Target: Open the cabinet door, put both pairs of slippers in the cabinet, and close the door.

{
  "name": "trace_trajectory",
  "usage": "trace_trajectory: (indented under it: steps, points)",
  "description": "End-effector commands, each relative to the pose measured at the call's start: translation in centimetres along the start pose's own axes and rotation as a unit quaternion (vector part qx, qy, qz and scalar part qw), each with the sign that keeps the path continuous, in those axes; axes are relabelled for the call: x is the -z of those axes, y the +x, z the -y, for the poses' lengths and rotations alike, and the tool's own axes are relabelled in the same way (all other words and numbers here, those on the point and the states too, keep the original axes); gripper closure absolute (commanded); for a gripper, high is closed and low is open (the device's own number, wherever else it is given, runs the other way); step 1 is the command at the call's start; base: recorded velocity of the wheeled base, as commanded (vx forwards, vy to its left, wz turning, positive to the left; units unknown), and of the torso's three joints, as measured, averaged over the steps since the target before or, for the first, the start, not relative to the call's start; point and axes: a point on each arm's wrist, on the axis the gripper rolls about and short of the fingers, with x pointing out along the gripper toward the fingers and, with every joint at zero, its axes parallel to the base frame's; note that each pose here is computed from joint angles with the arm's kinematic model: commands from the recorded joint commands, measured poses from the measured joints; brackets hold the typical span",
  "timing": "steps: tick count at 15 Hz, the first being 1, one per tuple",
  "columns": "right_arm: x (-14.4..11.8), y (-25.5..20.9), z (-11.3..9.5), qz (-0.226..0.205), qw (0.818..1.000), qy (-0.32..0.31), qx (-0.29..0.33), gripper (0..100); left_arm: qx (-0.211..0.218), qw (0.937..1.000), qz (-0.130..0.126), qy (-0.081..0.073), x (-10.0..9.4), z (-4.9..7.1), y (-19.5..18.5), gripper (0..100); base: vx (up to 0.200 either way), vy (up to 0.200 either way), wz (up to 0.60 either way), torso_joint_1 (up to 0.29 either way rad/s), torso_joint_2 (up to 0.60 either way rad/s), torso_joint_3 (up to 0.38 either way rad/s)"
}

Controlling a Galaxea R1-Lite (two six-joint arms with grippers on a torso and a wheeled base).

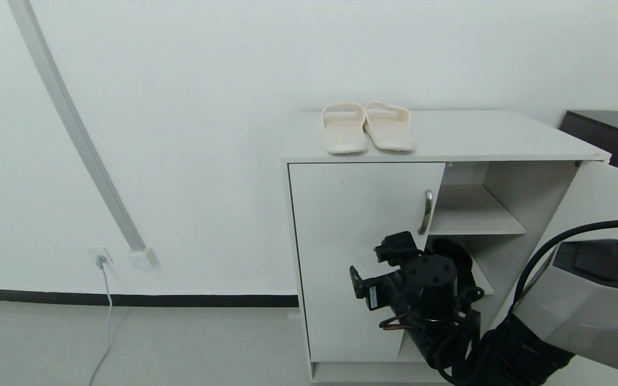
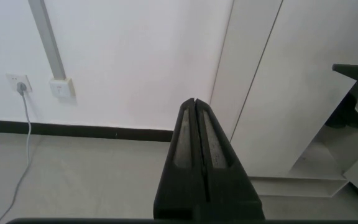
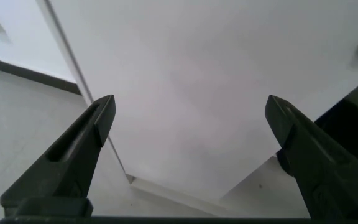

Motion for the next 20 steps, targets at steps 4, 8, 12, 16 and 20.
trace_trajectory:
  steps: [4,8,12,16,20]
  points:
    - [0.01,-0.03,-0.05,0.002,1.000,0.001,-0.001,0,0.000,1.0000,0.000,0.000,-0.01,0.00,0.00,100,0.000,0.000,0.00,0.172,-0.48,-0.317]
    - [0.16,-0.01,-0.06,0.000,1.000,0.000,-0.002,0,0.000,1.0000,0.000,0.000,-0.01,0.00,0.00,100,0.000,0.000,0.00,0.200,-0.50,-0.315]
    - [0.51,0.11,-0.11,-0.003,1.000,-0.001,-0.002,0,0.000,1.0000,0.000,0.000,-0.01,0.00,0.00,100,0.000,0.000,0.00,0.218,-0.52,-0.314]
    - [0.72,-0.06,-0.01,-0.005,1.000,-0.003,-0.001,0,0.002,1.0000,0.000,0.000,-0.01,0.01,0.00,100,0.000,0.000,0.00,0.246,-0.56,-0.327]
    - [0.75,-0.35,0.01,0.003,1.000,-0.015,-0.006,0,0.002,1.0000,0.000,0.000,-0.01,0.01,0.00,100,0.000,0.000,0.00,0.263,-0.59,-0.331]
